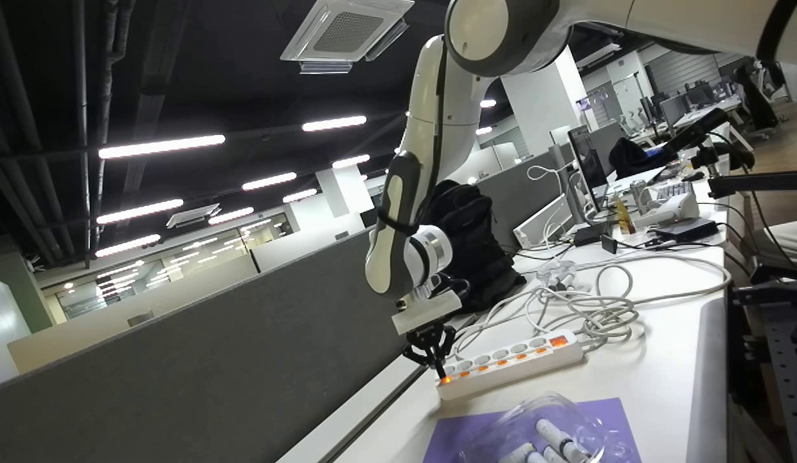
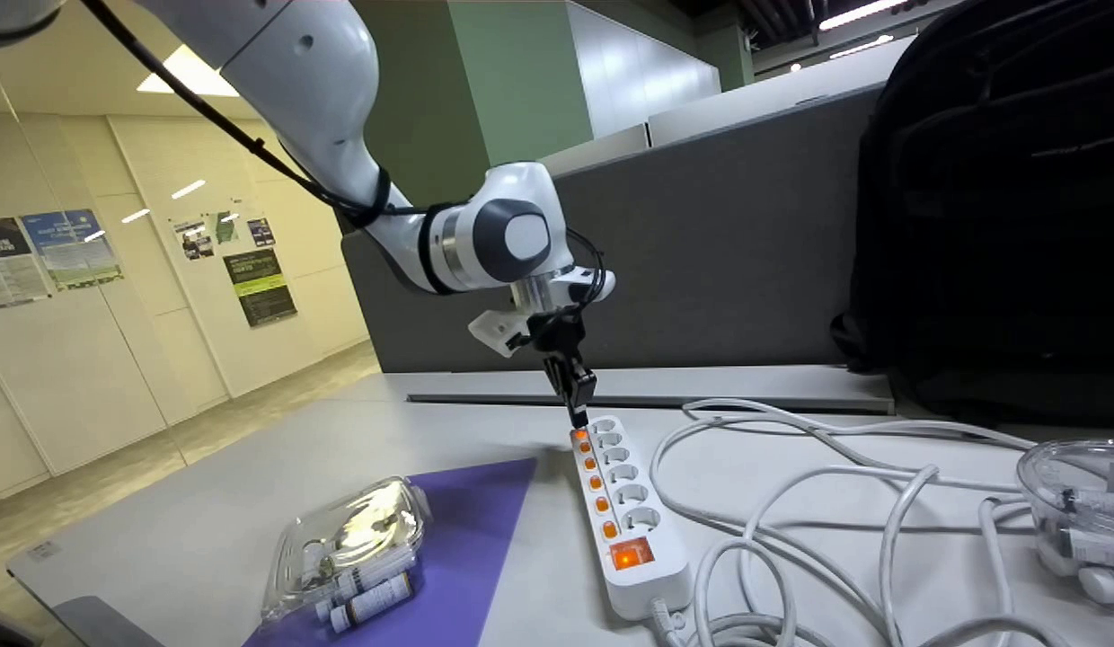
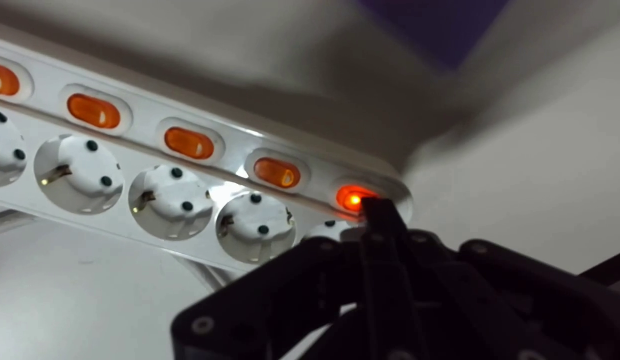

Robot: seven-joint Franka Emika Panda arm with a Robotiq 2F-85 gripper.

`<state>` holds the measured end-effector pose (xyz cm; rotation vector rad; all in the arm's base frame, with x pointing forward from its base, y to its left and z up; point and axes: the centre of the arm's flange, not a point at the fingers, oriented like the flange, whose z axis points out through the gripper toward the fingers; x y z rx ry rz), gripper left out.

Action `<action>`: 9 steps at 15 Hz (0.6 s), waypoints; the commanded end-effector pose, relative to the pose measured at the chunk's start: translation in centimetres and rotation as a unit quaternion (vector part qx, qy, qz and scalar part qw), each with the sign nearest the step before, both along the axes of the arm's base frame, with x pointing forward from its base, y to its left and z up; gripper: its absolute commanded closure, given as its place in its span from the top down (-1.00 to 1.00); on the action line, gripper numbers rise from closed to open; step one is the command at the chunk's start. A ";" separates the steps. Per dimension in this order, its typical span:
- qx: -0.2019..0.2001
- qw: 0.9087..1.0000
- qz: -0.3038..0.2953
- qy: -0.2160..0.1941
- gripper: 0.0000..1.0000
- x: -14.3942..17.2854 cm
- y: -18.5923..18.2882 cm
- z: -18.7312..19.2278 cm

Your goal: Flip the first switch from the left on the adaptor.

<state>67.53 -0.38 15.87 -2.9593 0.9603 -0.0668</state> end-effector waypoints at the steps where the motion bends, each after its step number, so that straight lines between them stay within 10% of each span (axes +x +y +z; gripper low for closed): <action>1: 0.003 1.000 0.004 -0.001 -1.00 -0.8 0.4 0.1; 9: 0.008 1.000 -0.015 0.002 -1.00 -1.9 -0.5 -0.4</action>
